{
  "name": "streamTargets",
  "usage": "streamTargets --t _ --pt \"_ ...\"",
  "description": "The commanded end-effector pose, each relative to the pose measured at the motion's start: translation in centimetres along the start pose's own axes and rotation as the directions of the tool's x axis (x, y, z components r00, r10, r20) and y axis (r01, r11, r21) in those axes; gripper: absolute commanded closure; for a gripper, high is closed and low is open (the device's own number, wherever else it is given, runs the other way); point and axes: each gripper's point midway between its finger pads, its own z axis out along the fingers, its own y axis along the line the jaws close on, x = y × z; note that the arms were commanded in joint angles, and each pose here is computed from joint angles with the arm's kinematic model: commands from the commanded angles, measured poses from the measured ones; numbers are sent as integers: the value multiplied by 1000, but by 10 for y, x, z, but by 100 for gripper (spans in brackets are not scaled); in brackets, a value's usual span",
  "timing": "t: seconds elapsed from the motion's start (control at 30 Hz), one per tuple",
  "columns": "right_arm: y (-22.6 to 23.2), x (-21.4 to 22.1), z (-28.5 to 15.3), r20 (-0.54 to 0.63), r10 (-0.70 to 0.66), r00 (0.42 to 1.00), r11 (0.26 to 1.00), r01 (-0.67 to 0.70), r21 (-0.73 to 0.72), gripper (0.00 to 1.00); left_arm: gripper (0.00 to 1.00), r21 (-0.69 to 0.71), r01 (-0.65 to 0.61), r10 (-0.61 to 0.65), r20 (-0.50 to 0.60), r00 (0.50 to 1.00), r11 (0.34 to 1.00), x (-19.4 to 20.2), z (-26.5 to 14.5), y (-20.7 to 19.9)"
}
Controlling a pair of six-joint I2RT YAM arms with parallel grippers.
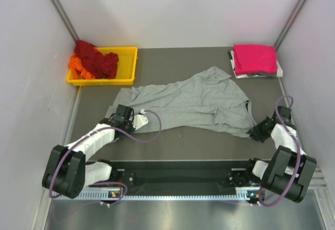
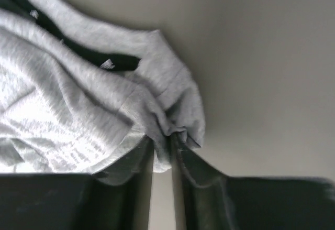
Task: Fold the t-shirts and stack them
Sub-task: Fold the tshirt
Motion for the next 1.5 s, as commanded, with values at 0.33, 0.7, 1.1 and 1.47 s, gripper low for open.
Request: streamTargets --t 0.33,0.7,1.1,1.47 --pt "-30 -56 -23 69 68 995 998 -67 -15 100 100 -10 12 -14 -126 992 1000 16 -34 31" --pt "-25 -57 -35 68 114 991 989 -107 -105 74 98 254 -76 131 -210 969 964 46 -50 -10" --pt "101 -117 -118 479 -191 857 893 355 -278 41 11 -197 308 -286 132 949 931 -53 -105 172" --pt "269 -90 -68 450 -628 635 577 768 -277 49 25 -111 234 -203 237 950 966 -150 -39 177"
